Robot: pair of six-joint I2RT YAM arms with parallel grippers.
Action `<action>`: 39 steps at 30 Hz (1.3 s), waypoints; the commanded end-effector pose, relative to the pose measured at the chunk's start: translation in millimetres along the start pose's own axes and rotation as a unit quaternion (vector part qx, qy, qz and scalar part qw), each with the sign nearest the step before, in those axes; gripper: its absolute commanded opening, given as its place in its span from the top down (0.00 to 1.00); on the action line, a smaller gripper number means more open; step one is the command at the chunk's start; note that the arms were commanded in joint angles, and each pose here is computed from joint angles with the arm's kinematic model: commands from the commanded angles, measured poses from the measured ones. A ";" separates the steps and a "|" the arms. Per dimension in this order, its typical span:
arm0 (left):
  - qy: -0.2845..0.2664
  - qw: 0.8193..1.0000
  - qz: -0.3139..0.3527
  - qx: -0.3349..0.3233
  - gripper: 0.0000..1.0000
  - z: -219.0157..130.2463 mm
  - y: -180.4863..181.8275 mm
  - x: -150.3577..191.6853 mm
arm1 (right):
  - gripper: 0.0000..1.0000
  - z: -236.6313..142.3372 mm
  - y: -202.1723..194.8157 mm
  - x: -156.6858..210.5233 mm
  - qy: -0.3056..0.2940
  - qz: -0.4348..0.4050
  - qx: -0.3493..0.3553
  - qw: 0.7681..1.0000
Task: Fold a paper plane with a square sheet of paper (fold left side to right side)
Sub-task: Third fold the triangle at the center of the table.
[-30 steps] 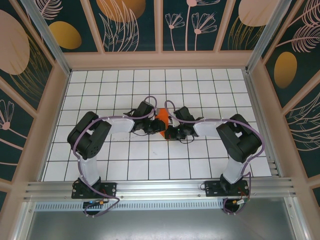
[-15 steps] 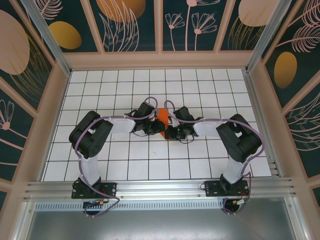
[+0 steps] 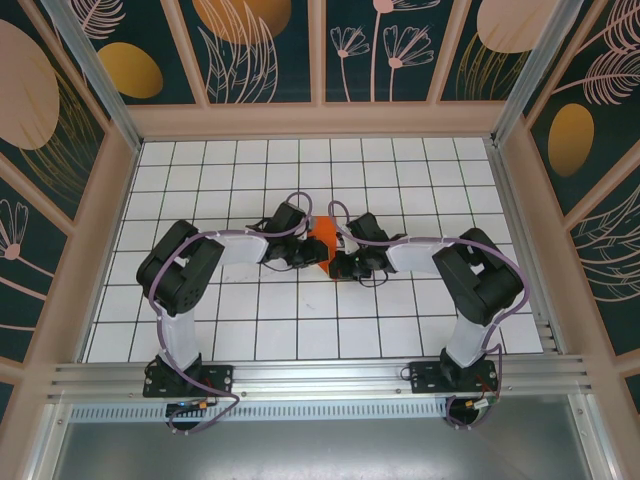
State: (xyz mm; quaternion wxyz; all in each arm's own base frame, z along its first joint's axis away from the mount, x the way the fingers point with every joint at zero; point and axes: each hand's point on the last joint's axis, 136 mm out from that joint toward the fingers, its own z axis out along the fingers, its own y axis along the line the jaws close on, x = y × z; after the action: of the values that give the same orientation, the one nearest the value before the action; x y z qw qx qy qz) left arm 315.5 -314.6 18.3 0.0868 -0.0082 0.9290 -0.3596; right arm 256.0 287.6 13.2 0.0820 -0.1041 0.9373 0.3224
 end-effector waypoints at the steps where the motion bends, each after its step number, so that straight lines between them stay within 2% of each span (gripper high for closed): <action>1: -0.022 0.997 -0.013 -0.073 0.72 -4.3 46.0 -11.6 | 1.00 9.0 -65.1 62.1 0.095 0.051 0.126 0.986; 19: -0.052 0.993 -0.012 -0.105 0.67 -20.3 73.3 -51.1 | 1.00 10.3 -62.6 60.0 0.093 0.050 0.121 0.987; 25: -0.066 0.991 0.004 -0.113 0.64 -32.3 63.8 -66.6 | 1.00 10.2 -61.7 58.5 0.092 0.047 0.120 0.987; 30: -0.095 0.988 0.024 -0.123 0.61 -54.8 48.4 -82.1 | 1.00 10.3 -61.4 55.0 0.088 0.045 0.122 0.988; 35: -0.133 0.978 0.043 -0.153 0.57 -91.6 37.7 -90.5 | 1.00 11.6 -59.9 51.2 0.085 0.043 0.120 0.988; 39: -0.161 0.975 0.052 -0.142 0.55 -118.2 21.6 -89.3 | 1.00 10.5 -60.1 50.7 0.085 0.041 0.123 0.988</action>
State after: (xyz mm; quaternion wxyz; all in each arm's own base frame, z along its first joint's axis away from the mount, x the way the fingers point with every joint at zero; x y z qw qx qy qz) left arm 387.4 -223.5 75.9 0.2205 -0.0354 0.9483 -0.2256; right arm 256.8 288.3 13.3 0.0728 -0.1020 0.9403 0.3164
